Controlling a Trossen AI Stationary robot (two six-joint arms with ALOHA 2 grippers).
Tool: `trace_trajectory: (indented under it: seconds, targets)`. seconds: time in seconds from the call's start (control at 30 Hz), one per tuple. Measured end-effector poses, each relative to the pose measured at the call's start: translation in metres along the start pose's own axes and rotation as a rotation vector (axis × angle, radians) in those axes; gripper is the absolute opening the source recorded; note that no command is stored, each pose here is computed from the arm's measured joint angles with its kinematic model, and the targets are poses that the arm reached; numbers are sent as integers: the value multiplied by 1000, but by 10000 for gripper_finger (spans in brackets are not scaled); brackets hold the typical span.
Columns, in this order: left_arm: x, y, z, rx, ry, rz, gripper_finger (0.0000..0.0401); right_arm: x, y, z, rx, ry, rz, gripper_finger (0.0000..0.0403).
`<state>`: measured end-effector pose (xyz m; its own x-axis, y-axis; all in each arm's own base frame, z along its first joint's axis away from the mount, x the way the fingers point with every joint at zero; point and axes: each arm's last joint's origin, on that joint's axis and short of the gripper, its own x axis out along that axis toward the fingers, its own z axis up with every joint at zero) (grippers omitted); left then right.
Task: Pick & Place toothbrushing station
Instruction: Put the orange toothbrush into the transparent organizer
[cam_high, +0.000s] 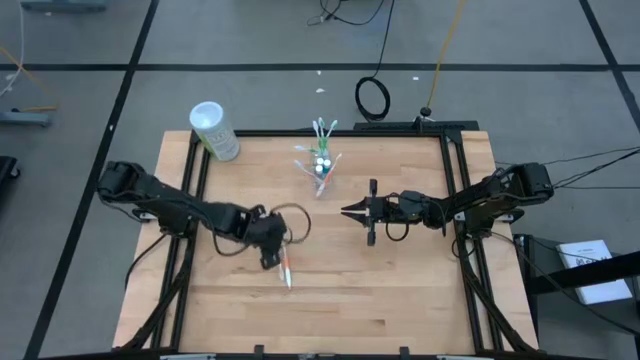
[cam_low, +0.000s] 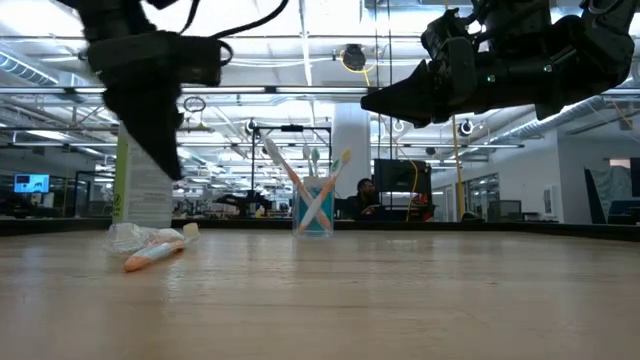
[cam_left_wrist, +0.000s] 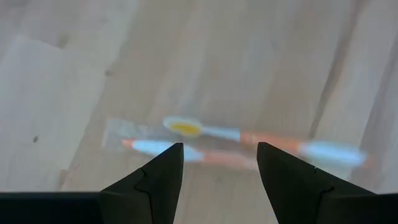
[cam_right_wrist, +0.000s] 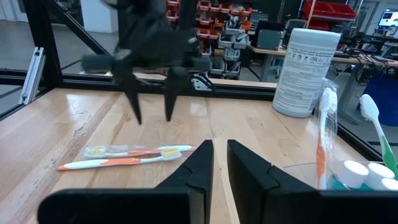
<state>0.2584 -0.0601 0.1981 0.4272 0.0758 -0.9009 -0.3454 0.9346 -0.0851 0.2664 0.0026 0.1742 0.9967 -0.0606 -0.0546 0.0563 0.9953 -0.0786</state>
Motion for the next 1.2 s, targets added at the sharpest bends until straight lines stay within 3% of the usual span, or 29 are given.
trace_trajectory:
  seconds: [0.1,0.27,0.57,0.97,1.2]
  targets:
    - [11,-9,-10,127,45,53,209,0,0,0,0,0,0,41]
    - [34,-14,-20,211,104,167,209,0,0,0,-1,0,1,41]
    - [62,-17,-24,173,201,130,209,0,0,0,2,0,1,41]
    - [64,-29,3,179,-59,-37,209,0,0,0,2,-1,1,41]
    - [65,-22,23,265,-189,-40,209,0,0,0,3,-4,1,41]
